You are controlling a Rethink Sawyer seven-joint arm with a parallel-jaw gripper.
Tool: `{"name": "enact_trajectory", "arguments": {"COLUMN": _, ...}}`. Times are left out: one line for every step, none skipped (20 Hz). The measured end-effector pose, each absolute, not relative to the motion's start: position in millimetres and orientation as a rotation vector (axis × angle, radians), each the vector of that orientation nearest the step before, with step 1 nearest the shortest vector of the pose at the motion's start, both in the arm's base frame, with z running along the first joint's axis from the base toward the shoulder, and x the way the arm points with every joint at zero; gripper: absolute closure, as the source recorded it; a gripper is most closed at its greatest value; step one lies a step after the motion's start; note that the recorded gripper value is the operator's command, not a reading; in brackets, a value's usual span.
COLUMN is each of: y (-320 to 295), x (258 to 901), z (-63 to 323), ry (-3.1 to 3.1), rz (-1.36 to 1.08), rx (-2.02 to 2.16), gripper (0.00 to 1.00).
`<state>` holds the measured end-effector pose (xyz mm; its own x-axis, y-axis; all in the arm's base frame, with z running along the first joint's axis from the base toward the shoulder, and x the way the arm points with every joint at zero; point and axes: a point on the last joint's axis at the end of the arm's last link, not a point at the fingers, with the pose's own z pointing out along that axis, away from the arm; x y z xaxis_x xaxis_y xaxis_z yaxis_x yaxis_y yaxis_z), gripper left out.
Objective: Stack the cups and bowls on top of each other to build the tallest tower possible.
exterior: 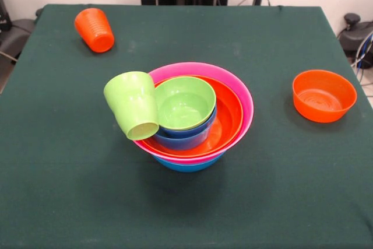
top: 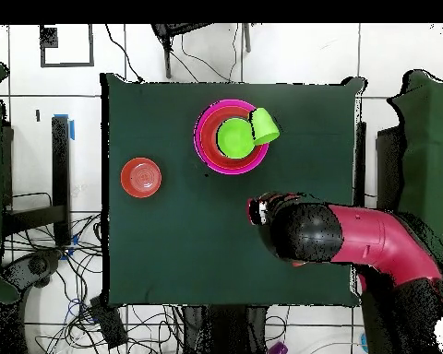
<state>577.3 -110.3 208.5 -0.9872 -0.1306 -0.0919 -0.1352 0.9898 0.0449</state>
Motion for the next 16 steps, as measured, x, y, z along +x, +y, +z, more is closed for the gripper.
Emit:
{"name": "enact_trajectory", "arguments": {"y": -110.8, "x": 577.2, "z": 210.3, "ry": 3.045, "rz": 0.071, "rx": -0.192, "gripper": 0.00}}
{"name": "enact_trajectory", "arguments": {"y": -112.9, "x": 576.7, "z": 214.3, "ry": 3.043, "rz": 0.054, "rx": -0.170, "gripper": 0.00}}
{"name": "enact_trajectory", "arguments": {"y": -114.5, "x": 576.0, "z": 215.7, "ry": 3.043, "rz": 0.046, "rx": -0.160, "gripper": 0.00}}
{"name": "enact_trajectory", "arguments": {"y": -115.5, "x": 575.6, "z": 216.2, "ry": 3.043, "rz": 0.042, "rx": -0.154, "gripper": 0.00}}
{"name": "enact_trajectory", "arguments": {"y": -117.9, "x": 573.9, "z": 216.4, "ry": 3.043, "rz": 0.034, "rx": -0.134, "gripper": 0.00}}
{"name": "enact_trajectory", "arguments": {"y": -118.5, "x": 573.4, "z": 215.9, "ry": 3.043, "rz": 0.031, "rx": -0.127, "gripper": 0.00}}
{"name": "enact_trajectory", "arguments": {"y": -118.1, "x": 572.4, "z": 214.4, "ry": 3.043, "rz": 0.027, "rx": -0.114, "gripper": 0.00}}
{"name": "enact_trajectory", "arguments": {"y": -117.8, "x": 571.3, "z": 212.8, "ry": 3.042, "rz": 0.022, "rx": -0.100, "gripper": 0.00}}
{"name": "enact_trajectory", "arguments": {"y": -114.5, "x": 571.5, "z": 210.3, "ry": 3.039, "rz": 0.020, "rx": -0.091, "gripper": 0.00}}
{"name": "enact_trajectory", "arguments": {"y": -111.2, "x": 571.7, "z": 207.8, "ry": 3.035, "rz": 0.018, "rx": -0.082, "gripper": 0.00}}
{"name": "enact_trajectory", "arguments": {"y": -107.9, "x": 572.0, "z": 205.3, "ry": 3.032, "rz": 0.016, "rx": -0.073, "gripper": 0.00}}
{"name": "enact_trajectory", "arguments": {"y": -98.7, "x": 573.9, "z": 199.9, "ry": 3.020, "rz": 0.016, "rx": -0.056, "gripper": 0.00}}
{"name": "enact_trajectory", "arguments": {"y": -90.5, "x": 574.8, "z": 194.8, "ry": 3.014, "rz": 0.017, "rx": -0.043, "gripper": 0.00}}
{"name": "enact_trajectory", "arguments": {"y": -86.7, "x": 575.0, "z": 192.6, "ry": 3.011, "rz": 0.017, "rx": -0.039, "gripper": 0.00}}
{"name": "enact_trajectory", "arguments": {"y": -72.8, "x": 576.3, "z": 185.0, "ry": 3.002, "rz": 0.019, "rx": -0.020, "gripper": 0.00}}
{"name": "enact_trajectory", "arguments": {"y": -57.5, "x": 576.6, "z": 177.4, "ry": 2.994, "rz": 0.023, "rx": 0.000, "gripper": 0.00}}
